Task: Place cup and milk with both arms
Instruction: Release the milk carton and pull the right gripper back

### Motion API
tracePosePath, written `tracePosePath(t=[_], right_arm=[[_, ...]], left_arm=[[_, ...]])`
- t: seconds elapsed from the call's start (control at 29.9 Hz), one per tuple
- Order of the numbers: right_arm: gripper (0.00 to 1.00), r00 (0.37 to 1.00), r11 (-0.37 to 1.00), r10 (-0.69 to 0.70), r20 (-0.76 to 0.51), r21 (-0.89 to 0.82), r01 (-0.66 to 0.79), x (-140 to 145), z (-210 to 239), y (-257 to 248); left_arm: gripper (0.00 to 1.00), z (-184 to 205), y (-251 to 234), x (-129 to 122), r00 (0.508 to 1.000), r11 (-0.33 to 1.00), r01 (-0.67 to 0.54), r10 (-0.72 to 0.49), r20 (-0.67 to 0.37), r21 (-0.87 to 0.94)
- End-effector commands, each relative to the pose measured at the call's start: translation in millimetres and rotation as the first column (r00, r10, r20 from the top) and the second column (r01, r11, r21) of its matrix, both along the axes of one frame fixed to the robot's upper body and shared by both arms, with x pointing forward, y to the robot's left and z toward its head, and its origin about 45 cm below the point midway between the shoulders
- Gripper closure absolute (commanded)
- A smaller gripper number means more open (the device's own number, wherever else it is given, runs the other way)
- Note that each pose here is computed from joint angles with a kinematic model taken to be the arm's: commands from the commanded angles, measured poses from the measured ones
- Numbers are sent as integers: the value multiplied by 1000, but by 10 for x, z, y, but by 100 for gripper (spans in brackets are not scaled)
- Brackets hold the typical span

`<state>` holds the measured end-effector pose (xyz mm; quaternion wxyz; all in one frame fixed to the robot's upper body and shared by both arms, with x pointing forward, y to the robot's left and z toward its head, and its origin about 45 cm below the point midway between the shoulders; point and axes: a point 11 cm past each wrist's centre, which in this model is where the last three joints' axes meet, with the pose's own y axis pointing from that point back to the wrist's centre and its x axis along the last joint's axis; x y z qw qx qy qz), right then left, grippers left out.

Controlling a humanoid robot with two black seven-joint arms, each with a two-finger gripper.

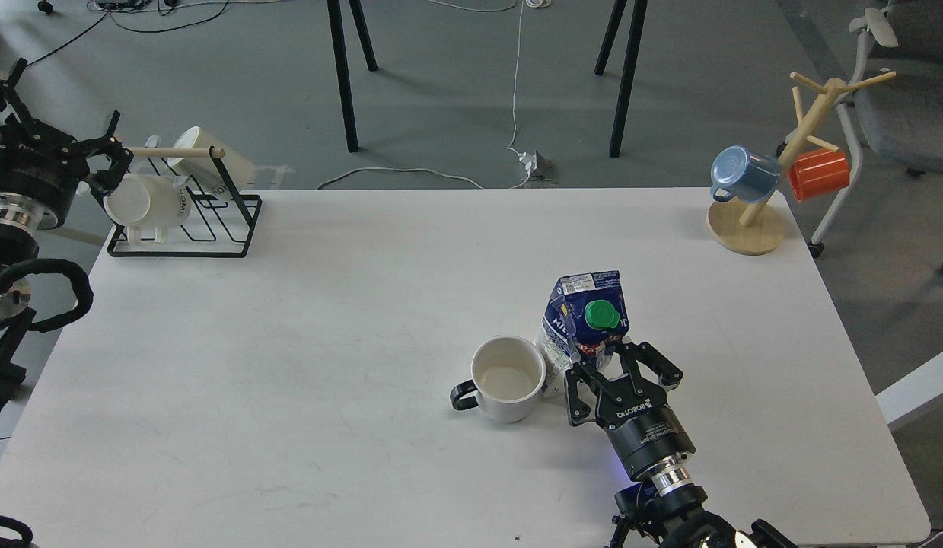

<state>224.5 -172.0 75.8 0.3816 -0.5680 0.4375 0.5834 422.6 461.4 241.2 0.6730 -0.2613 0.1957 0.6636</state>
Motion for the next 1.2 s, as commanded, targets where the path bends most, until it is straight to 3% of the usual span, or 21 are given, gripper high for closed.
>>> tracePosePath(t=[0.0, 0.2, 0.4, 0.64, 0.77, 0.97, 1.17], right_arm=[[29, 1000, 1000, -1, -5, -6, 1, -6, -21, -16], [3, 1000, 1000, -9, -10, -8, 9, -15, -36, -31], [3, 1000, 1000, 4, -23, -19, -4, -80, -70, -50], [2, 996, 995, 39, -81, -93, -47, -358, -219, -280], [2, 997, 989, 50, -63, -136, -58, -466, -81, -536], [1, 995, 933, 34, 96, -359, 2, -63, 503, -1474], [1, 948, 872, -89, 305, -436, 222, 471, 1150, -2167]], left_arm=[[0, -2, -4, 1, 1000, 1000, 0, 0, 0, -1], [0, -9, -2, -3, 1000, 1000, 0, 0, -1, -1], [0, -12, -10, -2, 1000, 1000, 2, -2, 0, -3], [0, -12, -20, -1, 1000, 1000, 6, -6, 2, -4], [0, -5, -15, -2, 1000, 1000, 7, -7, 6, -5], [0, 72, -52, 42, 999, 1000, 22, -22, 29, -6], [0, 69, -58, 43, 999, 1000, 22, -22, 29, -9]])
